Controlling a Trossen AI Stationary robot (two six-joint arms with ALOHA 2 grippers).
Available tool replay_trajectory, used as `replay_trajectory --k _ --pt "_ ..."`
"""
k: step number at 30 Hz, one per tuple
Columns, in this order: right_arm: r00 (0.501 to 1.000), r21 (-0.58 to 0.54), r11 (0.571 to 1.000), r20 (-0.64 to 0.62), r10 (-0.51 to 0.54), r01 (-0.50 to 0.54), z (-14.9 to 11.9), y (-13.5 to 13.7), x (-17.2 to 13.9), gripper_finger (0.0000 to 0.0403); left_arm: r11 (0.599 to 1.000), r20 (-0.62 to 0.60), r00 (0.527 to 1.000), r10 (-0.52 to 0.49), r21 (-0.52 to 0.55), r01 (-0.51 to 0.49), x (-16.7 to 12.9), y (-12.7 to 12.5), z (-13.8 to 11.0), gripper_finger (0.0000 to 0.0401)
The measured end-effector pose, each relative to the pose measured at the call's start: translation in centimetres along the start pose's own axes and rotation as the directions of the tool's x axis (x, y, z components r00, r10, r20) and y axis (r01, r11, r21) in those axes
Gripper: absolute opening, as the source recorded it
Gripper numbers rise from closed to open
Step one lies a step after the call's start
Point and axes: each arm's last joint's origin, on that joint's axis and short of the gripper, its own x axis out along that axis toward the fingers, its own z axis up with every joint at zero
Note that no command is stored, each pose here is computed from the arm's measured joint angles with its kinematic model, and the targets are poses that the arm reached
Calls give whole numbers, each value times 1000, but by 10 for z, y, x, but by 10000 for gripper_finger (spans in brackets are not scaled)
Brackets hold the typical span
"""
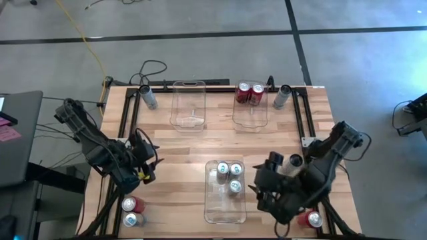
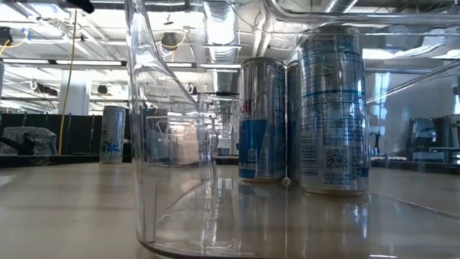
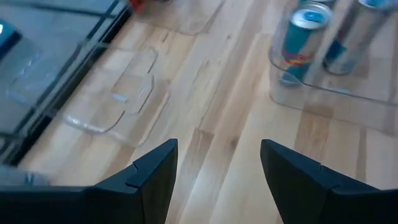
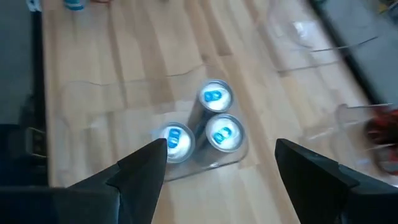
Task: Sort soda cans
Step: Put the blue soda can into the bottom transparent bin
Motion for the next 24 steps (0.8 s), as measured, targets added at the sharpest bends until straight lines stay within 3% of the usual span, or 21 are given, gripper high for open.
replay_trajectory --k 7,11,18,20,24 --pt "989 48 989 24 -143 141 -32 5 -1 315 995 29 1000 -7 97 4 12 -22 3 223" --pt "984 87 984 66 -164 158 -48 12 -2 315 986 51 999 9 165 -18 24 -40 1 223" --pt "944 118 979 267 -192 166 -53 20 -7 315 936 151 988 -37 352 -18 43 -76 10 223" --pt "922 101 978 328 -205 182 -50 22 -7 315 936 154 987 -36 350 -21 45 -78 14 223" --pt "877 72 963 400 -265 258 -41 17 -1 315 979 135 987 -87 197 60 37 -70 31 223"
